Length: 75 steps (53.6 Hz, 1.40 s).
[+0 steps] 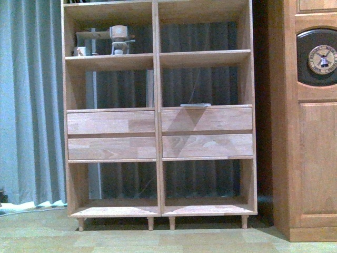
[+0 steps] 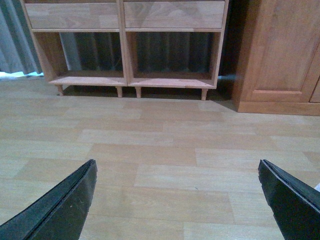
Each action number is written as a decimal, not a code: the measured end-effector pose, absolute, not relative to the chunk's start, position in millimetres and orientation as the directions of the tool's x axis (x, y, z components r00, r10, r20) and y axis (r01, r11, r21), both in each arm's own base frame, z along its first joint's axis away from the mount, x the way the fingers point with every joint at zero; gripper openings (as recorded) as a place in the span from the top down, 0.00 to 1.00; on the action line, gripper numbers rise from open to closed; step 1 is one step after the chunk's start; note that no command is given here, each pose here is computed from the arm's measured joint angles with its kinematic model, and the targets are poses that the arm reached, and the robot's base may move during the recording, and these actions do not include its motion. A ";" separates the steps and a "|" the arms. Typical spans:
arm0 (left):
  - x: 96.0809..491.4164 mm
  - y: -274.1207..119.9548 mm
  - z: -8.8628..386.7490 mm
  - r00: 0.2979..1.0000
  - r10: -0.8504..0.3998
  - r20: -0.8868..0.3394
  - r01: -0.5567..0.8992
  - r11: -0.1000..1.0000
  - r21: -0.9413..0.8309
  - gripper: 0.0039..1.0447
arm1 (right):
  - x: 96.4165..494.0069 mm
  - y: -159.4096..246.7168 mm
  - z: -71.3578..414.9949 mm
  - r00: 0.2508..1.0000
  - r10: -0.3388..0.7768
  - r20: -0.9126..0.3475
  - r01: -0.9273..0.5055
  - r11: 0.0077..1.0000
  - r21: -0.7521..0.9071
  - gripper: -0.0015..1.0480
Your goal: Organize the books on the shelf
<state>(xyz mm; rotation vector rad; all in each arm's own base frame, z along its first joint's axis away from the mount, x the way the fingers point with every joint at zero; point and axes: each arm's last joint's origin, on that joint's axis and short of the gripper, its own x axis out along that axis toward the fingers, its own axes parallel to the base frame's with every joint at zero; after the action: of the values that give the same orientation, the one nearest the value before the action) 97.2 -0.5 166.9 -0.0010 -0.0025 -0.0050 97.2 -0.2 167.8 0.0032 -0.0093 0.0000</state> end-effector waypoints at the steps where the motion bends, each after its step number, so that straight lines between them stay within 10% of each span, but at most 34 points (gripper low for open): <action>1: 97.2 -0.5 166.9 1.000 -0.005 0.002 0.005 1.000 -0.001 0.07 | 97.2 -0.2 167.8 1.000 0.000 0.009 0.000 1.000 0.003 0.07; 75: 97.2 -0.5 166.9 1.000 -0.005 0.002 0.005 1.000 -0.001 0.07 | 97.2 -0.2 167.8 1.000 0.000 0.009 0.000 1.000 0.003 0.07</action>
<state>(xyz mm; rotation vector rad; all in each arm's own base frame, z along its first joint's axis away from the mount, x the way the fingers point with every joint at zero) 97.2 -0.5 166.9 -0.0010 -0.0025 -0.0050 97.2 -0.2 167.8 0.0032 -0.0093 0.0000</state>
